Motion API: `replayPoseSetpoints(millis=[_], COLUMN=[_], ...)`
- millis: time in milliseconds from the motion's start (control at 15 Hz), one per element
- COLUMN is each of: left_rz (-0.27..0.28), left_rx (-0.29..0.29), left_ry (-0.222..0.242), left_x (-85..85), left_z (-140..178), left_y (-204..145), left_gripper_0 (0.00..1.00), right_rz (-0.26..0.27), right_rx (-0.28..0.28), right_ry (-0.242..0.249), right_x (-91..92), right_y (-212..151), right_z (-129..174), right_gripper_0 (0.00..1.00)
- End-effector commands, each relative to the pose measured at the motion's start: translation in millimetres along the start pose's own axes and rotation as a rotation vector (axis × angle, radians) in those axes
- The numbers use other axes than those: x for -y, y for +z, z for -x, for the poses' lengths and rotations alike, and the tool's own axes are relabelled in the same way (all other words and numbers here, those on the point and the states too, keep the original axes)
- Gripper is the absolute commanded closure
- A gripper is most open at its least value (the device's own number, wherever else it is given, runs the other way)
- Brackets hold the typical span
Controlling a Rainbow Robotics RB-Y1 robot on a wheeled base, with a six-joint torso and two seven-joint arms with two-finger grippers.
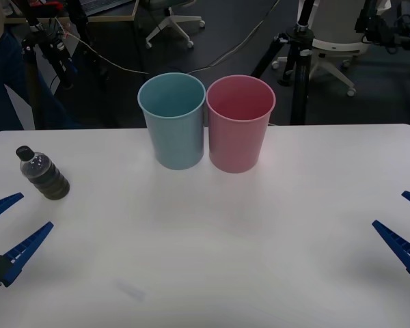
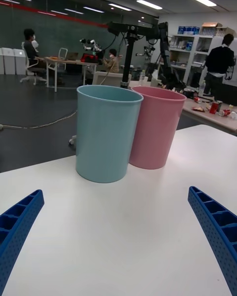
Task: Grasp the object on the table and drop it into the matching bin: aluminum can to the light blue bin, PET bottle to the pink bin.
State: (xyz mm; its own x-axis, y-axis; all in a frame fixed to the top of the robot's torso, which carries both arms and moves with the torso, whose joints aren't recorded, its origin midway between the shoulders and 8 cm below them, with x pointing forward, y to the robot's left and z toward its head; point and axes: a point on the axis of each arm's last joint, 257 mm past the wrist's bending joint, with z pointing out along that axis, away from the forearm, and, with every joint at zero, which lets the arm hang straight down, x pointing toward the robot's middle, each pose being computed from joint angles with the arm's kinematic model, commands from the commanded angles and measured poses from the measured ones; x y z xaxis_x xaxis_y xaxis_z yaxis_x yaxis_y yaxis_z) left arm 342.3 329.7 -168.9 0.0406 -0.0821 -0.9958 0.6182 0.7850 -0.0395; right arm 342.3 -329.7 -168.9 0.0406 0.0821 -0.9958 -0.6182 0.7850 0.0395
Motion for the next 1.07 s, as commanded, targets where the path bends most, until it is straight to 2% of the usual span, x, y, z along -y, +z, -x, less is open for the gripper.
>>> replayPoseSetpoints(millis=[67,267,533,600,733,933,1000,1067], left_rz=[-0.014,-0.024,-0.009,0.011,0.081,0.159,0.191,0.229], left_rx=[0.009,0.017,0.002,-0.003,-0.019,-0.032,-0.036,-0.041], left_ry=[-0.019,-0.012,0.000,-0.002,0.040,0.026,0.054,0.063], left_x=[9.1,17.2,19.9,17.9,9.0,-2.0,-8.1,-13.9], left_z=[-5,-2,-9,-12,-18,-27,-29,-33], left_y=[6,8,-3,-7,-18,-31,-35,-38], left_gripper_0=[0.00,0.00,0.00,0.00,0.00,0.00,0.00,0.00], right_rz=[0.000,0.000,0.000,0.000,0.000,0.000,0.000,0.000], right_rx=[0.000,0.000,0.000,0.000,0.000,0.000,0.000,0.000], right_ry=[0.000,0.000,0.000,0.000,0.000,0.000,0.000,0.000], right_x=[0.0,0.0,0.0,0.0,0.0,0.0,0.0,0.0], right_y=[0,0,0,0,0,0,0,0], right_z=[0,0,0,0,0,0,0,0], right_gripper_0=[0.00,0.00,0.00,0.00,0.00,0.00,0.00,0.00])
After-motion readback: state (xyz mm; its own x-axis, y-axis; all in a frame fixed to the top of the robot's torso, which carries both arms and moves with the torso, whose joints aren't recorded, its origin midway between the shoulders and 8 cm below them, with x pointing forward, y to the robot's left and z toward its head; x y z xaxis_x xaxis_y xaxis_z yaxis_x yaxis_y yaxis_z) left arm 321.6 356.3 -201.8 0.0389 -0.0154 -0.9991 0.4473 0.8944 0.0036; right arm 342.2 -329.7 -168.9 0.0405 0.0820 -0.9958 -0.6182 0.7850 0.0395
